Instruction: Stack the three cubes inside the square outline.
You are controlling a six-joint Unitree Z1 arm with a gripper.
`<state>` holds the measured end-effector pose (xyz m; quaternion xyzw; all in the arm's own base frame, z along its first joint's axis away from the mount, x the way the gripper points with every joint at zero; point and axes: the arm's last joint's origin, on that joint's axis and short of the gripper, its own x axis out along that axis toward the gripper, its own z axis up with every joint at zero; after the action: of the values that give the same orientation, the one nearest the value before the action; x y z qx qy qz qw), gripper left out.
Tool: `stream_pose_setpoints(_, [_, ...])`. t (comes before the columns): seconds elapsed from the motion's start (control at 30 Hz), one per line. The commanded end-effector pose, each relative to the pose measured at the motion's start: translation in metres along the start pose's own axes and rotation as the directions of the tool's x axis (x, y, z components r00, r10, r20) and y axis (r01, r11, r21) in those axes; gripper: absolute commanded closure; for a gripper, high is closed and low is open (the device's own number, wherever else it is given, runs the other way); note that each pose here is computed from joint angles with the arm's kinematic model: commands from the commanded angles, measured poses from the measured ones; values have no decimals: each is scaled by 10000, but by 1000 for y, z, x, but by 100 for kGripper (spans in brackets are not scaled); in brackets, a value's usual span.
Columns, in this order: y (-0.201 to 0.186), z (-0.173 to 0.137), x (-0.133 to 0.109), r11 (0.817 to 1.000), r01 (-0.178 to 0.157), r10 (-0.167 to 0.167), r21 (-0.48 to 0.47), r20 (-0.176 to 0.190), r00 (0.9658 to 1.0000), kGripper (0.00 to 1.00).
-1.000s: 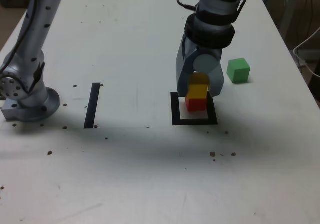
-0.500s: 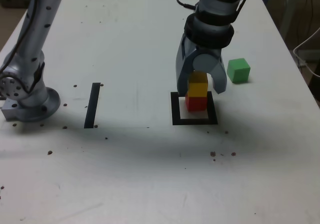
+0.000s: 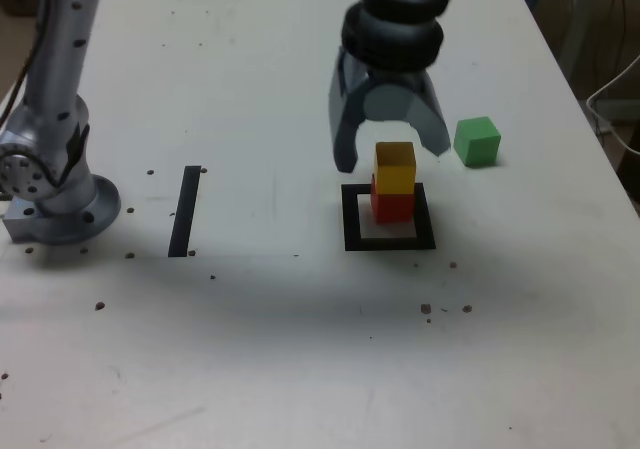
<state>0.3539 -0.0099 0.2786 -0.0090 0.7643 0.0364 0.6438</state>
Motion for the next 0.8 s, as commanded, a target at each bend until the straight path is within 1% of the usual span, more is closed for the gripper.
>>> stream_pose_setpoints(0.0, [1, -6, -5, 10000, 51, -51, -43, 61, 10000, 0])
stream_pose_setpoints(0.07, [2, -12, -10, 10000, -8, 8, -47, 74, 10000, 0])
stream_pose_setpoints(0.2, [6, -21, -20, 9992, -382, 382, 68, -14, 9993, 0])
stream_pose_setpoints(0.3, [9, -23, -24, 9977, -593, 596, 315, -74, 9982, 0])
stream_pose_setpoints(0.4, [14, -22, -27, 9952, -707, 709, 675, -6, 9975, 0])
stream_pose_setpoints(0.5, [20, -17, -32, 9909, -760, 741, 1115, 210, 9970, 0])
stream_pose_setpoints(0.6, [28, -9, -36, 9865, -734, 681, 1461, 407, 9968, 0])
stream_pose_setpoints(0.77, [43, 7, -34, 9866, -637, 576, 1501, 446, 9973, 1])
